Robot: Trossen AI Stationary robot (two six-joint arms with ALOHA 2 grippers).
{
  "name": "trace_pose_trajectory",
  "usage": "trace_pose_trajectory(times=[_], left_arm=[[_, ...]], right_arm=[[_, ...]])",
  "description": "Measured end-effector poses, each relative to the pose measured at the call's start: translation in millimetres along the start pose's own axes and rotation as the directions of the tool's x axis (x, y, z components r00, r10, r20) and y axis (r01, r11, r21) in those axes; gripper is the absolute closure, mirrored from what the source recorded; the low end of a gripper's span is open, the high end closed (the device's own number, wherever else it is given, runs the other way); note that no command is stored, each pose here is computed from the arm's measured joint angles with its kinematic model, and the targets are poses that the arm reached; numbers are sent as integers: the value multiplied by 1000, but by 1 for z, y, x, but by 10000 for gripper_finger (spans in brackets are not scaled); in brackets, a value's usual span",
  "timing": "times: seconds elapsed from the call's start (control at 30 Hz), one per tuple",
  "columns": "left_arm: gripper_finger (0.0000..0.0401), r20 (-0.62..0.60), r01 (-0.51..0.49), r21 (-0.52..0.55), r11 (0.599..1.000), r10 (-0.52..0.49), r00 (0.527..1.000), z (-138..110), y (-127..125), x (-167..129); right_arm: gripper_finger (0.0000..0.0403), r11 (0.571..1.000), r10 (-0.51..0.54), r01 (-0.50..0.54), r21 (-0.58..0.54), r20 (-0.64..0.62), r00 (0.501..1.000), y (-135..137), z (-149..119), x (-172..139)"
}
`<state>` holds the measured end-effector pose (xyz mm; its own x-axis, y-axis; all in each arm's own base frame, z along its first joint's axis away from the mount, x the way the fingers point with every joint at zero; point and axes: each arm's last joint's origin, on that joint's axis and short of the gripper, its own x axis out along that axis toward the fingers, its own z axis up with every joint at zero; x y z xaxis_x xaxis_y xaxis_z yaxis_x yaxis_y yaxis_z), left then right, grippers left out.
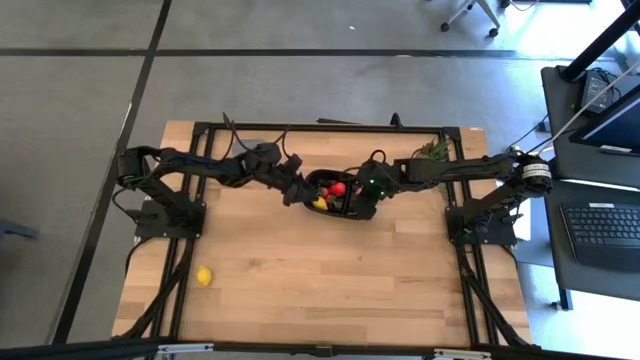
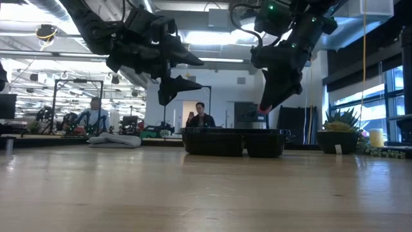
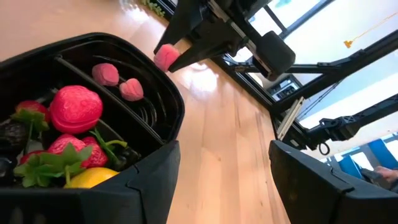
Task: Pick and placing Produce into tupperware
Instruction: Put the pink peach into the black container
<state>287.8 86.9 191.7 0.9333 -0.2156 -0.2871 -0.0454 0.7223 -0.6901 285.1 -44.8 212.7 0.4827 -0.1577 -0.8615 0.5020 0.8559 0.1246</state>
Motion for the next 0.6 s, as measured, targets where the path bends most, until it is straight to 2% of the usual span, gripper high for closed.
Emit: trace_pose_trajectory(times=[0.13, 0.27, 0.6], left_arm=[[163, 2, -1, 1, 1000, 1, 1000, 0, 0, 0], [163, 2, -1, 1, 1000, 1, 1000, 0, 0, 0], [163, 7, -8, 4, 1000, 8, 1000, 0, 0, 0]], right_arm=[[299, 1000, 1, -1, -19, 2, 1000, 0, 0, 0], [299, 1000, 3, -3, 19, 9, 1000, 0, 1, 0], [297, 1000, 3, -3, 21, 9, 1000, 0, 1, 0]])
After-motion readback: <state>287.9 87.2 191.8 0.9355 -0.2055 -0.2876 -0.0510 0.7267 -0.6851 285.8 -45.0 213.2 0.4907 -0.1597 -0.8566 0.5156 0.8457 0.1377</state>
